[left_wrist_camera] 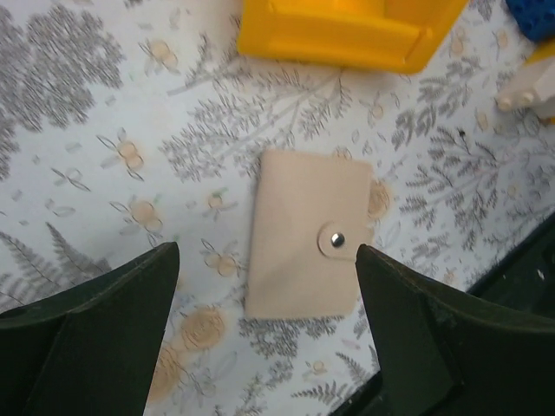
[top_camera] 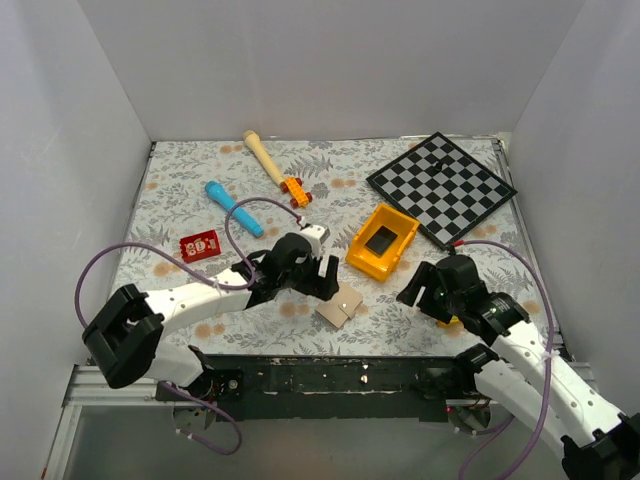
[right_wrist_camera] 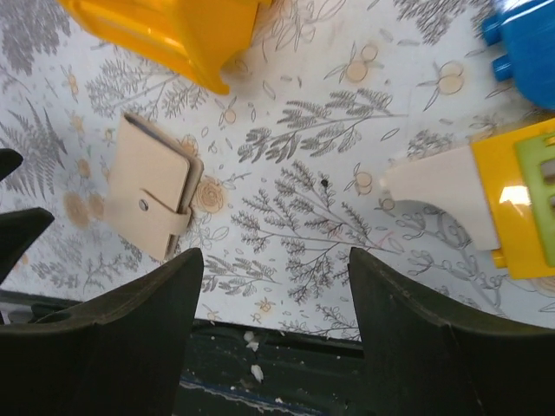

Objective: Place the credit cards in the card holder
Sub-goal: Pick up the card holder from the center of the board.

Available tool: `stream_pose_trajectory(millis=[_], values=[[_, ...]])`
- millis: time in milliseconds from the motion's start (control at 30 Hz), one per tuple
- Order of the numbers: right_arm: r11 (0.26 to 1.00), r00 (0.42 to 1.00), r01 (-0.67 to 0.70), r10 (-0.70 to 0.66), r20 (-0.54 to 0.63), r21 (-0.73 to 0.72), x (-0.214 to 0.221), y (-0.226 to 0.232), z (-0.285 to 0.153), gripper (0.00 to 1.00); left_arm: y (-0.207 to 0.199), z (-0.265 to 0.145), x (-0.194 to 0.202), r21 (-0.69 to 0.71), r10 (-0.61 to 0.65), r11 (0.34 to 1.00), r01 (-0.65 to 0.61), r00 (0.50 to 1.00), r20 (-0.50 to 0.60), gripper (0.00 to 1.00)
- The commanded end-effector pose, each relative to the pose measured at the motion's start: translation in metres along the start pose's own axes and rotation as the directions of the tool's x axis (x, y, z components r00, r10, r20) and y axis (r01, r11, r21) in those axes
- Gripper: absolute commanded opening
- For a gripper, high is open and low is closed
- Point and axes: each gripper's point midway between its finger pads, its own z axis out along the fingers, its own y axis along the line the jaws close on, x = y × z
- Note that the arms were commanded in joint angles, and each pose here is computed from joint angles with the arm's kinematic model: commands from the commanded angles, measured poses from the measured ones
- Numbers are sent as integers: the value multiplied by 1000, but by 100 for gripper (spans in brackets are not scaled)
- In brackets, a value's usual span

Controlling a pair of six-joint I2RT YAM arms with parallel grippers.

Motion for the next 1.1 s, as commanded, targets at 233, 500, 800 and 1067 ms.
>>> stream_pose_trajectory(millis=[233, 500, 800, 1067], values=[[997, 996, 7, -14, -85, -76, 30, 56, 38, 76, -33, -7, 32, 128, -178, 977, 174, 984, 27, 85], [999, 990, -21, 13, -140, -50, 41, 64, 71, 75, -28, 0, 31, 98, -182, 979, 179, 983, 29, 84], [995, 984, -67, 54, -169, -73, 48, 76, 91, 64, -32, 2, 42, 126, -191, 974, 190, 982, -1, 77], [992, 968, -102, 81, -238, -77, 65, 79, 108, 53, -28, 5, 53, 118, -204, 972, 204, 979, -16, 72]])
